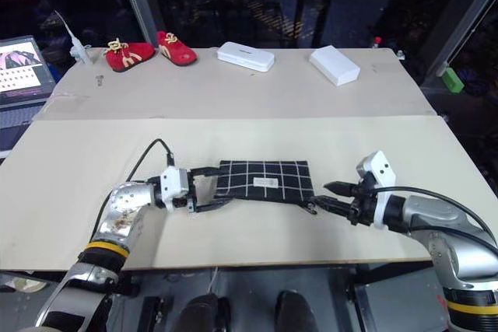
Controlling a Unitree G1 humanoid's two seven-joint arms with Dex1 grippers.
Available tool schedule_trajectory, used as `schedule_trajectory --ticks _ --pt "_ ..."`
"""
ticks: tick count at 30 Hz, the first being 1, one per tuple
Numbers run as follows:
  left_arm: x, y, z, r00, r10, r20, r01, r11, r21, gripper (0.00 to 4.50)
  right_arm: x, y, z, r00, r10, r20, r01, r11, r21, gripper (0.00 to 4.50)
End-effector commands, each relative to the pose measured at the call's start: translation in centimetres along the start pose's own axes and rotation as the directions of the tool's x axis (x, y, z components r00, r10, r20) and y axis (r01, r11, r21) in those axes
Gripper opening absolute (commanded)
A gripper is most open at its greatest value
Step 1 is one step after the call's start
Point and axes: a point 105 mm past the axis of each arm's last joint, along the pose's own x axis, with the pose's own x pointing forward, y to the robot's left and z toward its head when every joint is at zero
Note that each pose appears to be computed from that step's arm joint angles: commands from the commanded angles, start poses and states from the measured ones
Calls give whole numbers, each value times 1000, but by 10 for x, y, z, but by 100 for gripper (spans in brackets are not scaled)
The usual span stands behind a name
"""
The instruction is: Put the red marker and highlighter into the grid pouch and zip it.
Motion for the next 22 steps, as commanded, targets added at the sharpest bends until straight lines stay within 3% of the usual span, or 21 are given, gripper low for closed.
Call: schedule_trajectory --ticks 1,6,11,17,22 --pt "-10 10 31 993 104 55 -92 977 -190 396 -10 -17 19 997 -50 61 53 997 -52 288" --pt "-50 29 25 931 348 -113 -365 855 -368 396 -16 -40 32 983 -106 149 111 994 -23 288" --pt "-121 45 16 736 641 -220 -672 649 -356 396 -25 -59 26 965 -178 191 176 984 30 288" --pt "-151 40 8 621 742 -253 -775 535 -336 396 -23 -73 16 959 -224 173 217 974 59 288" --pt "-154 38 8 594 770 -234 -791 506 -344 396 -16 -77 16 959 -225 171 217 974 64 288"
